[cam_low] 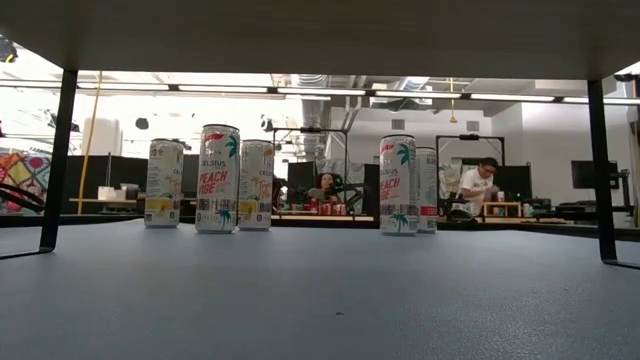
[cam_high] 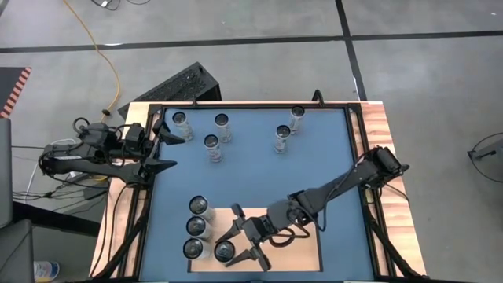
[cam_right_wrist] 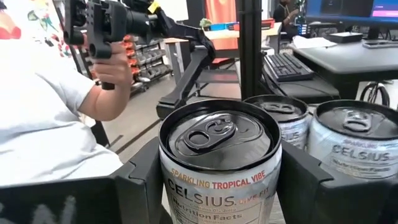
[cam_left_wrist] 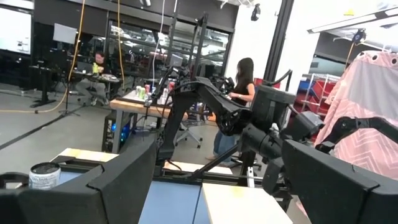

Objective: Place canned beverage on shelf
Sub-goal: Put the bottom right white yellow soda can on the shelf

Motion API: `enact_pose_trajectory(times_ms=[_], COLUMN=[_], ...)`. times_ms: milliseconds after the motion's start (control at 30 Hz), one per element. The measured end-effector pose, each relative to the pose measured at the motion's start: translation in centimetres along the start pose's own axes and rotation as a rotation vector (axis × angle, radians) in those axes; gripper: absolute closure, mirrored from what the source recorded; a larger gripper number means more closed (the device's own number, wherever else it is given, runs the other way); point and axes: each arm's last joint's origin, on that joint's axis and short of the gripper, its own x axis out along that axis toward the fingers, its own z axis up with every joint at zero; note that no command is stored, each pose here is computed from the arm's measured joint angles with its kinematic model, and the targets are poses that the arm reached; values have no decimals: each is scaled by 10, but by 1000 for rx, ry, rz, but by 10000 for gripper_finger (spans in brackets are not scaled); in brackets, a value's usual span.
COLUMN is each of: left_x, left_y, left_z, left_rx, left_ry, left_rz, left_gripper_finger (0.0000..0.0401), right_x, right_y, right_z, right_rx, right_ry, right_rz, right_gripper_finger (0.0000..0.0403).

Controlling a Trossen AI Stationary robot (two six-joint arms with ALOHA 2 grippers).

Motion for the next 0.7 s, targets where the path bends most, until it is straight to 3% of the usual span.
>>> enact_pose_trajectory(times_ms=[700], left_x=[0], left_y=[0], left_z=[0], left_rx=[-38], left_ry=[4], left_rz=[-2], left_gripper_finger=[68], right_x=[4], right_y=[-7], right_z=[-8], right_rx=[17], right_ry=[32], right_rz=[35], right_gripper_finger=[184])
